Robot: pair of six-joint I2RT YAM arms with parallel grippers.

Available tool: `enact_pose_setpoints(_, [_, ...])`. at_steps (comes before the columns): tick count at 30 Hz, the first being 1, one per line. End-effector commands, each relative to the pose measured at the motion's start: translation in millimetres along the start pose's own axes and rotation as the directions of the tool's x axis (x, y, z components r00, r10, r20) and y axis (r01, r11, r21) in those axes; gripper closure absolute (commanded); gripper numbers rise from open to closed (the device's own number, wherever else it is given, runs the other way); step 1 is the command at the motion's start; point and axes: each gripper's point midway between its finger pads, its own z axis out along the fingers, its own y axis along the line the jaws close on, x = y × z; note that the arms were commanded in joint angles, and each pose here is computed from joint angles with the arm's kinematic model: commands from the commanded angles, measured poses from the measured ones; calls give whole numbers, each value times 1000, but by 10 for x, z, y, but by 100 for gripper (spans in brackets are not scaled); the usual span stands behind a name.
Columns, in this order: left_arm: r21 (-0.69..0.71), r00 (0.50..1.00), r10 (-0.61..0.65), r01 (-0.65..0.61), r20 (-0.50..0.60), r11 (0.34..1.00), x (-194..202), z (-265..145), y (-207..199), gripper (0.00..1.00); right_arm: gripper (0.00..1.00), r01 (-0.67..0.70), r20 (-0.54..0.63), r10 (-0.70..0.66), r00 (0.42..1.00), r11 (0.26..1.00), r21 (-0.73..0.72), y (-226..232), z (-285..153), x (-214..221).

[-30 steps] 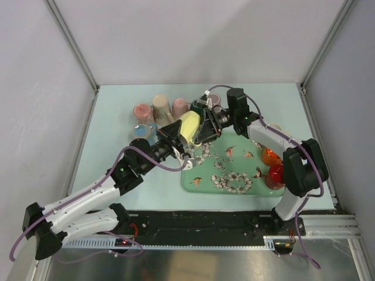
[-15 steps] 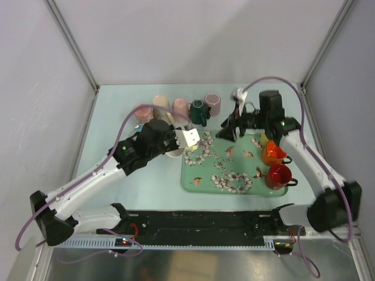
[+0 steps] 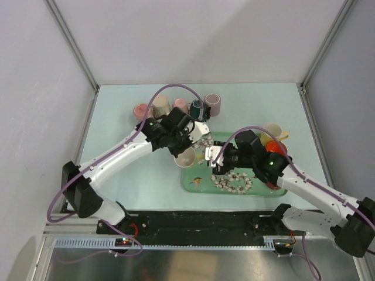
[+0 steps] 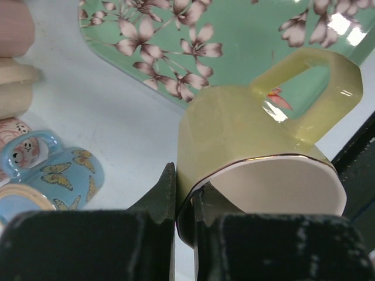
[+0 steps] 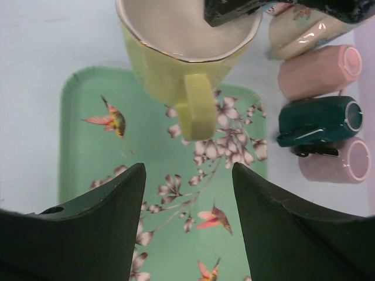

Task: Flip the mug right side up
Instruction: Turn over the cup at the center of the board, then place the cup on the tray.

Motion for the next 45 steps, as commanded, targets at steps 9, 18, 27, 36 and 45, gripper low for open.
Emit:
enact_pose_setpoints(9, [52,990,-73,67,120,996,-475,-155,-23,100,49,214,29,-218,976,972,97,-234,495,-257])
enact_pose_setpoints(18, [-15,991,-63,66,122,998,-449,-223,93,44,100,76,-2,-76,997,997,23,-50,396,39])
enact_pose_setpoints(27, [-149,984,-86,110,156,983,-454,-464,407,4,100,-201,-72,211,975,971,126,-22,48,747])
enact_pose_setpoints(36, [-155,985,-82,106,152,982,-490,-432,453,3,100,-327,-53,364,930,884,335,-445,-242,1238])
enact_pose_setpoints(45, [-117,984,-96,114,153,987,-491,-396,382,3,100,-273,-113,348,931,866,419,-753,-380,1668])
